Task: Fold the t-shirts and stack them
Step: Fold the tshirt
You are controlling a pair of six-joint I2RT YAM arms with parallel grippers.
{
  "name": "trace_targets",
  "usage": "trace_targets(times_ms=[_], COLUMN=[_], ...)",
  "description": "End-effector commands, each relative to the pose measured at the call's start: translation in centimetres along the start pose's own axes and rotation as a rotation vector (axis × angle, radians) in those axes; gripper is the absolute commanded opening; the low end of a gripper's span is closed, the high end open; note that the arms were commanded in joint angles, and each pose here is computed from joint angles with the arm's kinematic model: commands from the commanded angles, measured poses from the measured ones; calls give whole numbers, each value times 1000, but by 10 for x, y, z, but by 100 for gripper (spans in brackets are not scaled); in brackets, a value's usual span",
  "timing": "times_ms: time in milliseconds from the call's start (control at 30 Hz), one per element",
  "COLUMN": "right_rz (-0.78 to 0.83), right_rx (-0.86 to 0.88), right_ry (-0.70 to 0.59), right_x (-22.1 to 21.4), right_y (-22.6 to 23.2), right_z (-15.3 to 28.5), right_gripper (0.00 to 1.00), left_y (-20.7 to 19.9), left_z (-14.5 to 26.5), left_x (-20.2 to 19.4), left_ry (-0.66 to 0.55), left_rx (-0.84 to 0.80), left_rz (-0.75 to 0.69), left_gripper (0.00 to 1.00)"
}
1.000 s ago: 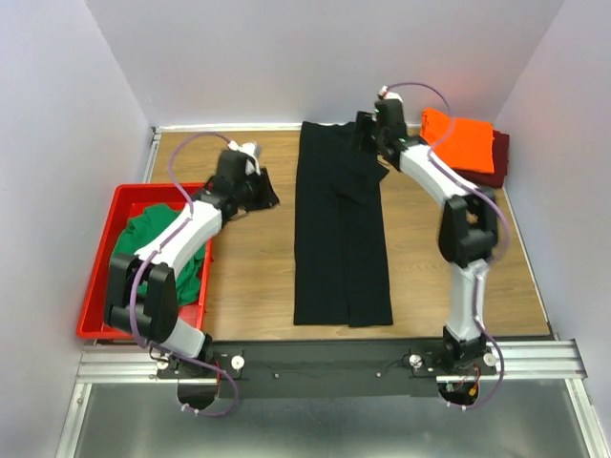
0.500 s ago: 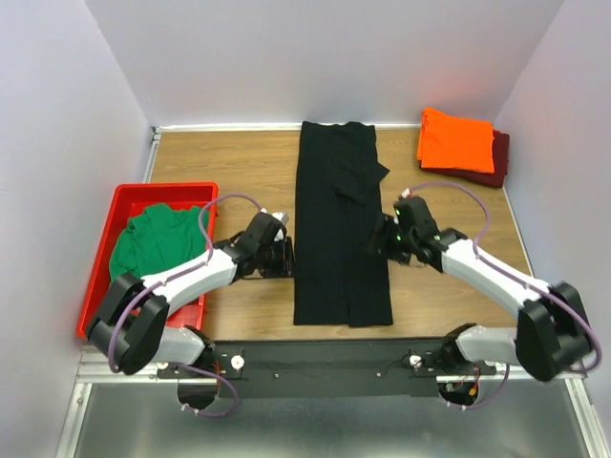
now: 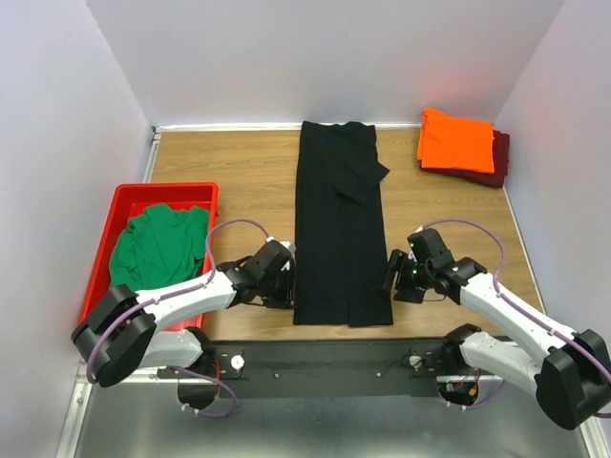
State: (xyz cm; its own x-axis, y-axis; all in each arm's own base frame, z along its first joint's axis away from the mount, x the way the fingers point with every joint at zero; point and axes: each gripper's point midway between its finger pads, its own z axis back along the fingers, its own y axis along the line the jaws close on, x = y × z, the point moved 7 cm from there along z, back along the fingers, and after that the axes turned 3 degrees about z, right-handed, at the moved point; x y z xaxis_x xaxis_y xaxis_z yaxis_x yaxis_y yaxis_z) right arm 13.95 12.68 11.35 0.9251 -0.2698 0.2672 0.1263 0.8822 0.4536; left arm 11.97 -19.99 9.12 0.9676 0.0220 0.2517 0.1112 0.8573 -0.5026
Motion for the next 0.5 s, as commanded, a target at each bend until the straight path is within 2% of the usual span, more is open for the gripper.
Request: trace_targets(times_ms=[0,267,467], right_rz=[-26,-13,-11], right_rx=[-25,-71,-92], right_ry=[109,182,187], right_x=[-23,-34,-35], right_y=[-13,-24,-28], right_z=[2,-7,-9], right_gripper=[69,66,62], left_y=[2,1,-2], left_z=[4,-1,-6], left_x=[-13,-23,-26], left_ry=[28,61,64], left_rx=[16,28,10], left_rz=[49,46,45], left_gripper=[45,41,38])
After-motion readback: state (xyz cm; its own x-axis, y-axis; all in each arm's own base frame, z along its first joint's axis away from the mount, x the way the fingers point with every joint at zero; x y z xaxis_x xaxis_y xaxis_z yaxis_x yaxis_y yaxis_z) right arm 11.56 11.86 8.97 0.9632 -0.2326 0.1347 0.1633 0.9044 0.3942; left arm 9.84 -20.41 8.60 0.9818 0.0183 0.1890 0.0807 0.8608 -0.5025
